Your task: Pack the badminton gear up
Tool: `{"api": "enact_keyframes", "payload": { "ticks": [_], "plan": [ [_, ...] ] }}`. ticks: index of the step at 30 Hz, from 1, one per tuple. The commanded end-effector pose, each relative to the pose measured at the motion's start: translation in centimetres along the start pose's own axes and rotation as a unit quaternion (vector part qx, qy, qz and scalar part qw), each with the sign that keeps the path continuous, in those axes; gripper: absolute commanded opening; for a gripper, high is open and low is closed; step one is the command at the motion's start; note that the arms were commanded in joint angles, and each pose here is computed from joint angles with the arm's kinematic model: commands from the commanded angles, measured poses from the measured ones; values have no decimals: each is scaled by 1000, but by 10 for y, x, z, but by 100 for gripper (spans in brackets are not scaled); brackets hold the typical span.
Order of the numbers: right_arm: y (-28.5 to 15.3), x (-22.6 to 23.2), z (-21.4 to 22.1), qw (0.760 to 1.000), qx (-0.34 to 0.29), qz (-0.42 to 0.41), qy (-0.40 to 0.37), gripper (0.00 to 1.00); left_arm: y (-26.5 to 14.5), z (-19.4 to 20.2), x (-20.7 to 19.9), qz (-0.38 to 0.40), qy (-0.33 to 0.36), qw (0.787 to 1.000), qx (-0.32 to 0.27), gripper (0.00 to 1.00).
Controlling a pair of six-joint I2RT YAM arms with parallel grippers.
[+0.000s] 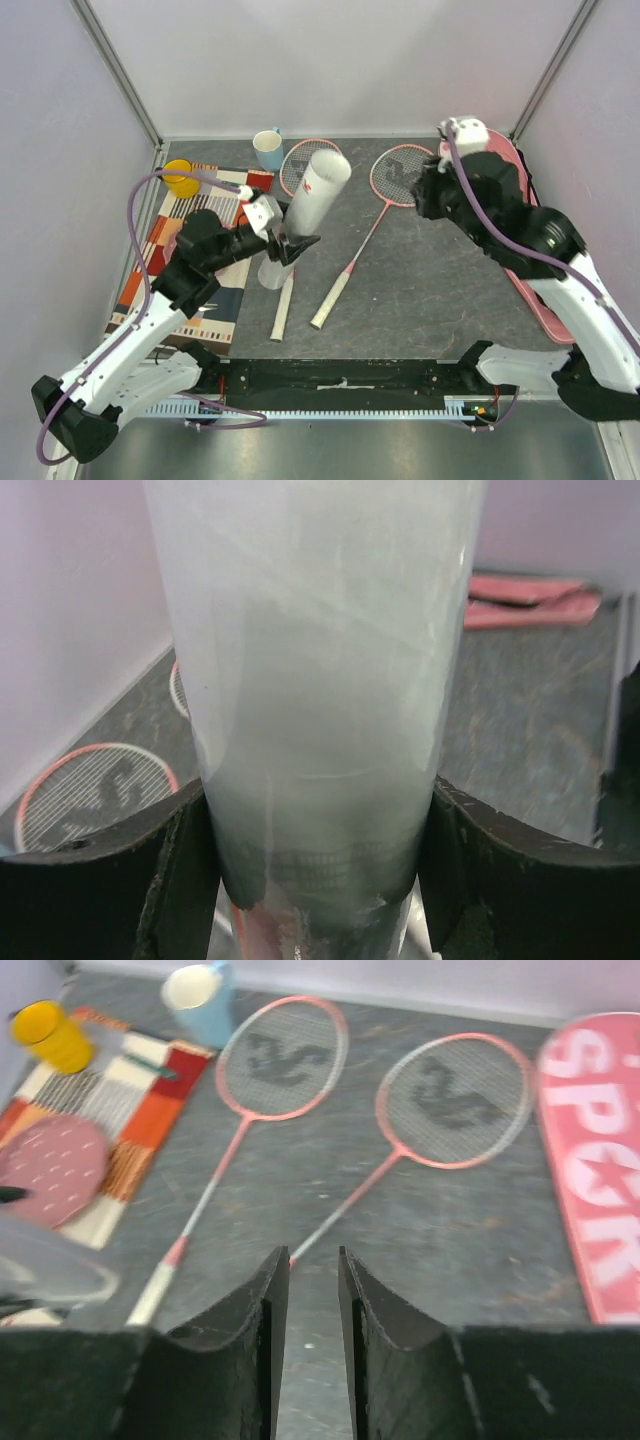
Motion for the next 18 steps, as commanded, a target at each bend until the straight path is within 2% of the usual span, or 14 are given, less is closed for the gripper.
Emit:
{"api": "enact_keyframes", "payload": {
  "ticks": [1, 2, 5, 9, 11, 14, 16, 17, 18],
  "plan": [
    [-31, -43, 6, 987, -60, 142, -43, 42, 10, -54, -3, 46, -135, 988, -53, 27],
    [-27, -44, 14, 988, -46, 135, -50, 45, 14, -56, -5, 46, -184, 980, -52, 27],
    [-16, -40, 30, 992, -10, 105, -62, 48, 27, -60, 0, 32, -237, 969, -61, 28],
    [0, -30, 48, 996, 40, 47, -71, 54, 35, -54, 22, -80, -242, 967, 19, 28],
    [15, -21, 63, 994, 86, 4, -71, 54, 32, -50, 31, -120, -217, 965, 88, 28],
    [31, -13, 83, 990, 119, -41, -60, 55, 22, -26, 56, -206, -213, 942, 157, 30],
    [38, -9, 89, 989, 122, -61, -52, 55, 15, -5, 66, -206, -256, 926, 186, 30],
    [39, -8, 90, 989, 123, -66, -52, 55, 6, 11, 84, -228, -302, 905, 193, 30],
    [41, -7, 89, 989, 118, -68, -50, 55, 5, 25, 84, -200, -333, 899, 202, 30]
  ]
}}
Point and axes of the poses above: each gripper's point midway between its finger pads, its own y axis out along the fingers, its own x axis along the line the jaws close on, z = x × y, the point moved 10 cm from there along -y, back along the fingers, and after that the axes turned 2 degrees about y, right-handed, at the moved point
